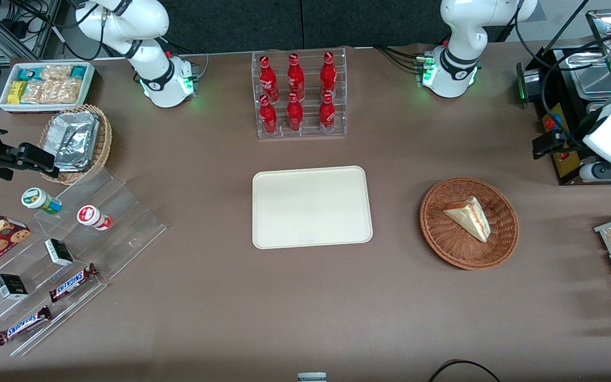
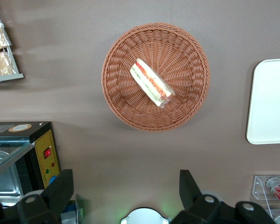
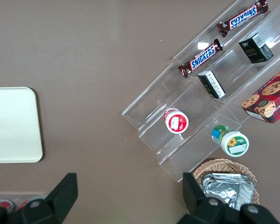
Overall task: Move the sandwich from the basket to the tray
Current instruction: 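Move the left gripper over the wicker basket toward the wrapped sandwich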
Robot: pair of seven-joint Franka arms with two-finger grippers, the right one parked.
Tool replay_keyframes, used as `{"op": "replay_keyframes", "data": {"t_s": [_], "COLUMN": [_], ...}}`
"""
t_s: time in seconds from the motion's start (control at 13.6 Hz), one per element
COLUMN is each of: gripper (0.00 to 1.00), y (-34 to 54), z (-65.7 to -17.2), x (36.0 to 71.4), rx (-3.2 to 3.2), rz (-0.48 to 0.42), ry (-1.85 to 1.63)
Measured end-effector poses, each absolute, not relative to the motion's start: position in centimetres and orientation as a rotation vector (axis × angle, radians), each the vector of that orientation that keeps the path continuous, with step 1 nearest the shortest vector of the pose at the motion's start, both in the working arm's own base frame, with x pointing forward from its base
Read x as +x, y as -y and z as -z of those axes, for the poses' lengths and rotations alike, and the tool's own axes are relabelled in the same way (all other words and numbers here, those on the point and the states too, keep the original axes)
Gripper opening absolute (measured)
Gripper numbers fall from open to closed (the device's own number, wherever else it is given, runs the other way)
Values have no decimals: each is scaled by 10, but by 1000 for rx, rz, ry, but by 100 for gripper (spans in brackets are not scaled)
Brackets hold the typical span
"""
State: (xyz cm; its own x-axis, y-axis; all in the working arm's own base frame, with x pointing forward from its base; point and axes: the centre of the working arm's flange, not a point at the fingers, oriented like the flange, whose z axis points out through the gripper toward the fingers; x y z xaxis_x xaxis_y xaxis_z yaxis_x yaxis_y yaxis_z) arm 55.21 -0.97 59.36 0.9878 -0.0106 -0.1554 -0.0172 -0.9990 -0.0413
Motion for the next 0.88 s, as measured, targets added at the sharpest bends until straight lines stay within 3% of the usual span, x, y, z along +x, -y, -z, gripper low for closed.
{"op": "replay_keyframes", "data": {"t_s": [0.37, 0.59, 0.88], "gripper": [100, 100, 100], "y": [6, 3, 9], "z": [-584, -524, -428], "x": [556, 567, 565], "rx": [-3075, -3046, -3027], "rz": [-257, -217, -68], "ry": [-17, 39, 413]}}
